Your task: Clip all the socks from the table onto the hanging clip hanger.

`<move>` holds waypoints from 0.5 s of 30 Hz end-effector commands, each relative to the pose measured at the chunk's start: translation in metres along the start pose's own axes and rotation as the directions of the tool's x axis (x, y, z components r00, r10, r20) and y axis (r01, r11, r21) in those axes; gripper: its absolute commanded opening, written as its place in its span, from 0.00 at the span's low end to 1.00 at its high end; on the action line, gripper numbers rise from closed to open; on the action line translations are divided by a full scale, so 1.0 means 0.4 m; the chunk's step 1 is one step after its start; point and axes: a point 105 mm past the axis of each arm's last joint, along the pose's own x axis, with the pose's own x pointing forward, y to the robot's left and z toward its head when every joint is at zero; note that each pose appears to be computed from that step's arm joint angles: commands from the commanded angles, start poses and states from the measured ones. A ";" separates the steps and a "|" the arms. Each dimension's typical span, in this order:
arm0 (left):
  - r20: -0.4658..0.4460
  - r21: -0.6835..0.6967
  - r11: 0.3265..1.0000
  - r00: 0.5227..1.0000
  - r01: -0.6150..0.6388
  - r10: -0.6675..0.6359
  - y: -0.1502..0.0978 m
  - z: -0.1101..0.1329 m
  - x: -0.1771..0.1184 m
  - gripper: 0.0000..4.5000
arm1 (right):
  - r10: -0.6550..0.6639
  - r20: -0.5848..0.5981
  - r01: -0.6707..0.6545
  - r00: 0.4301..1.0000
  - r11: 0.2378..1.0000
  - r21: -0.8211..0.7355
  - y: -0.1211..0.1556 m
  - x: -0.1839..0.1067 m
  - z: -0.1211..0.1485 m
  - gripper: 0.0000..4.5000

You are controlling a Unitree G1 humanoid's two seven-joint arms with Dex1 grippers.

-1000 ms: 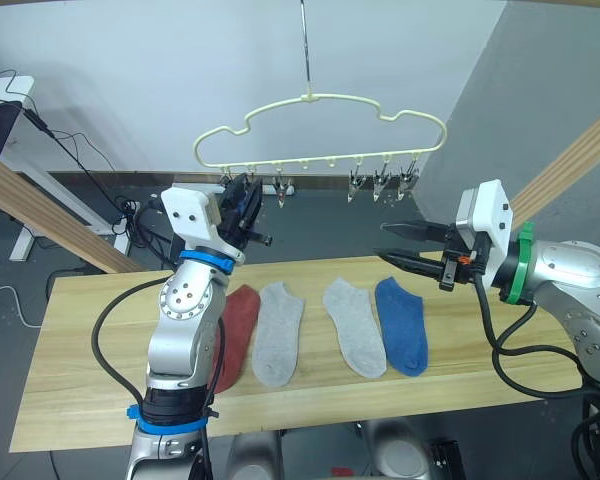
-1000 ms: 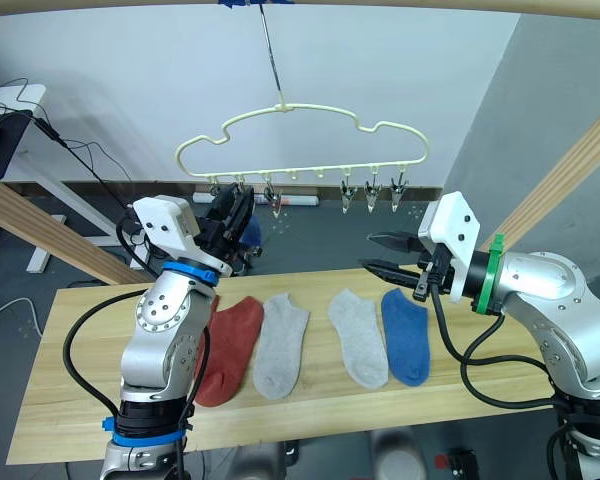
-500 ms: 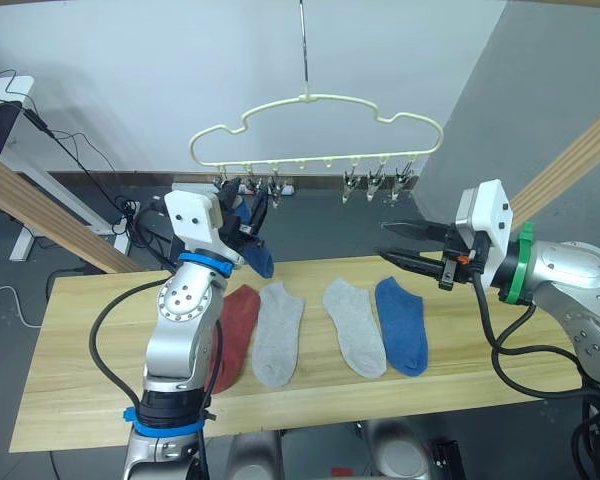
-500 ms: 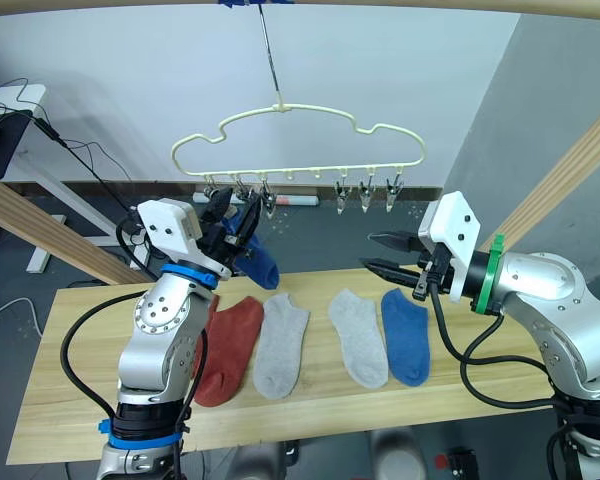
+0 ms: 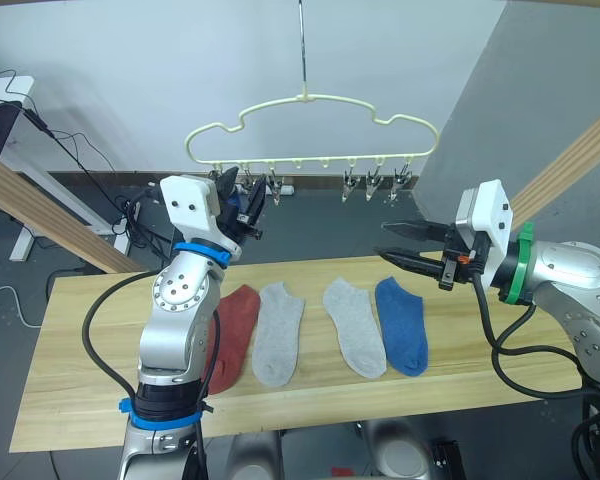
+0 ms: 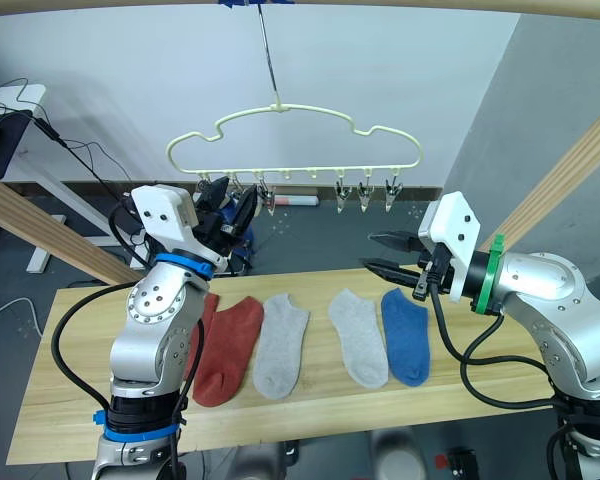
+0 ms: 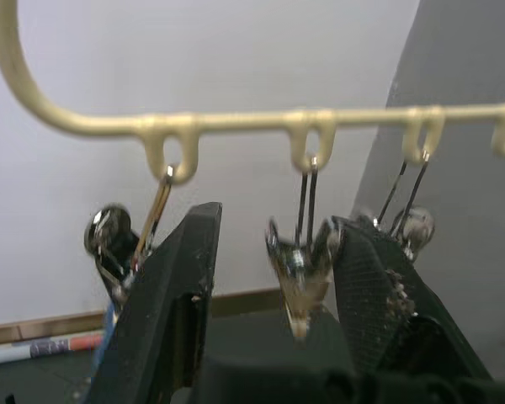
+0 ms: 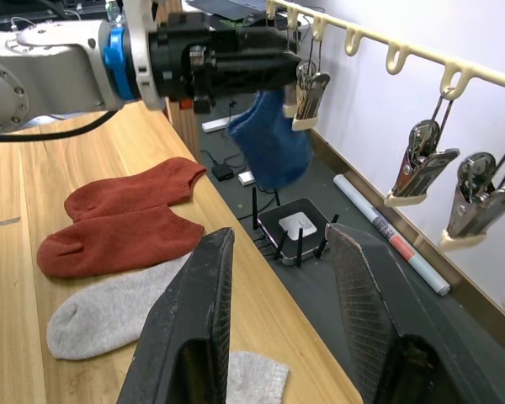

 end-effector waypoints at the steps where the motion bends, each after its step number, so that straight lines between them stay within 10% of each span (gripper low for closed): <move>1: 0.054 0.005 1.000 0.999 0.006 -0.006 -0.006 0.038 -0.004 0.50 | 0.013 0.027 -0.012 1.000 0.999 -0.039 0.012 -0.004 0.021 0.40; 15: 0.049 0.002 1.000 0.999 0.009 -0.009 -0.008 0.040 -0.012 0.02 | 0.012 0.023 -0.011 1.000 0.999 -0.036 0.014 -0.004 0.018 0.40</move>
